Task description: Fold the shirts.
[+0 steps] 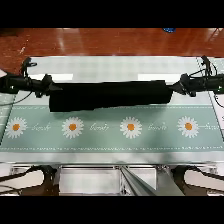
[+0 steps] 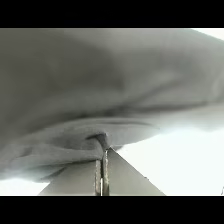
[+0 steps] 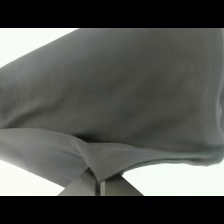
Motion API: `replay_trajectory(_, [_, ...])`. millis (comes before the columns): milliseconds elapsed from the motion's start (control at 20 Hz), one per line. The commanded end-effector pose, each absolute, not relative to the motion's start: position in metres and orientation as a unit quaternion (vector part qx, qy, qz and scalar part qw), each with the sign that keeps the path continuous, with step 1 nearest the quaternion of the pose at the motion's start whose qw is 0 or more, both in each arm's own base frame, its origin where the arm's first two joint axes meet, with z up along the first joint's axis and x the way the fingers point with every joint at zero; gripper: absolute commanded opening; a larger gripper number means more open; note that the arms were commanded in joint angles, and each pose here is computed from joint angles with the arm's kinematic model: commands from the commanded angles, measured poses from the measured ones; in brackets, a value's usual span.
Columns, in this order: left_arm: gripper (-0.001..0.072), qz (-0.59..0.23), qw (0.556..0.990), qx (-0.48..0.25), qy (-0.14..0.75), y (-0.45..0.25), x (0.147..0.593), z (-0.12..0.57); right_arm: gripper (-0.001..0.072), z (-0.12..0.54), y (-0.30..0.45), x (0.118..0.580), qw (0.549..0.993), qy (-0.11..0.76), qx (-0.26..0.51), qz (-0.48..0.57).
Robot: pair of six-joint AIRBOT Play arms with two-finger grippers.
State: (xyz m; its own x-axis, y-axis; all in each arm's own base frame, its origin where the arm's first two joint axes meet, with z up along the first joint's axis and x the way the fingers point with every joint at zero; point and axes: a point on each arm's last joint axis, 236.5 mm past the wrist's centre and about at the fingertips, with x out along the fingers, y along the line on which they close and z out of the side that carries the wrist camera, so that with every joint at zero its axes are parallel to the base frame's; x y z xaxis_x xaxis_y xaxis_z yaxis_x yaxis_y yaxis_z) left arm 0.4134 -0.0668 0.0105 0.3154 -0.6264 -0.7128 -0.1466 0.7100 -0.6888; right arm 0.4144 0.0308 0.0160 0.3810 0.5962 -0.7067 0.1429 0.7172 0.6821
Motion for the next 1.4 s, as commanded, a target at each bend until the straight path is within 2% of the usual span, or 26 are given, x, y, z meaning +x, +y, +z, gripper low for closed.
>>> replay_trajectory(0, [0.0023, -0.161, 0.728, -0.355, 0.564, -0.065, 0.458, 0.002, 0.0022, 0.008, 0.022, 0.444, 0.757, 0.530, 0.352, 0.148])
replay_trajectory(200, [0.0023, -0.166, 0.722, -0.355, 0.571, -0.072, 0.492, -0.019, 0.0023, -0.014, 0.014, 0.469, 0.758, 0.522, 0.367, 0.135])
replay_trajectory(350, [0.0032, -0.169, 0.699, -0.356, 0.597, -0.085, 0.491, -0.049, 0.0023, -0.031, 0.020, 0.484, 0.759, 0.511, 0.381, 0.135])
replay_trajectory(400, [0.0105, -0.170, 0.690, -0.356, 0.606, -0.089, 0.488, -0.058, 0.0024, -0.038, 0.022, 0.488, 0.760, 0.509, 0.382, 0.130])
replay_trajectory(450, [0.0322, -0.173, 0.680, -0.356, 0.618, -0.094, 0.483, -0.066, 0.0093, -0.045, 0.025, 0.493, 0.762, 0.508, 0.381, 0.125])
replay_trajectory(500, [0.0506, -0.176, 0.668, -0.357, 0.629, -0.098, 0.478, -0.071, 0.0268, -0.049, 0.027, 0.497, 0.767, 0.505, 0.378, 0.120])
replay_trajectory(550, [0.0509, -0.179, 0.654, -0.361, 0.640, -0.100, 0.471, -0.070, 0.0422, -0.050, 0.025, 0.501, 0.772, 0.500, 0.375, 0.115])
replay_trajectory(700, [0.0508, -0.216, 0.614, -0.356, 0.670, -0.077, 0.437, -0.055, 0.0413, -0.023, 0.001, 0.497, 0.773, 0.495, 0.376, 0.123])
replay_trajectory(800, [0.0508, -0.218, 0.611, -0.369, 0.665, -0.051, 0.426, -0.030, 0.0413, -0.008, -0.033, 0.479, 0.769, 0.508, 0.372, 0.111])
replay_trajectory(900, [0.0507, -0.198, 0.656, -0.368, 0.629, -0.027, 0.430, 0.001, 0.0413, -0.011, -0.078, 0.450, 0.765, 0.534, 0.355, 0.065])
replay_trajectory(1000, [0.0507, -0.138, 0.726, -0.342, 0.580, -0.004, 0.436, 0.022, 0.0413, -0.026, -0.106, 0.427, 0.755, 0.558, 0.345, 0.021])
replay_trajectory(1150, [0.0507, -0.084, 0.812, -0.314, 0.484, -0.009, 0.429, 0.049, 0.0413, -0.055, -0.104, 0.422, 0.745, 0.553, 0.373, -0.001])
replay_trajectory(1250, [0.0508, -0.094, 0.823, -0.302, 0.472, -0.042, 0.401, 0.048, 0.0411, -0.075, -0.093, 0.423, 0.729, 0.557, 0.398, -0.008])
replay_trajectory(1350, [0.0508, -0.126, 0.810, -0.286, 0.497, -0.079, 0.370, 0.035, 0.0409, -0.087, -0.070, 0.433, 0.714, 0.561, 0.418, 0.022])
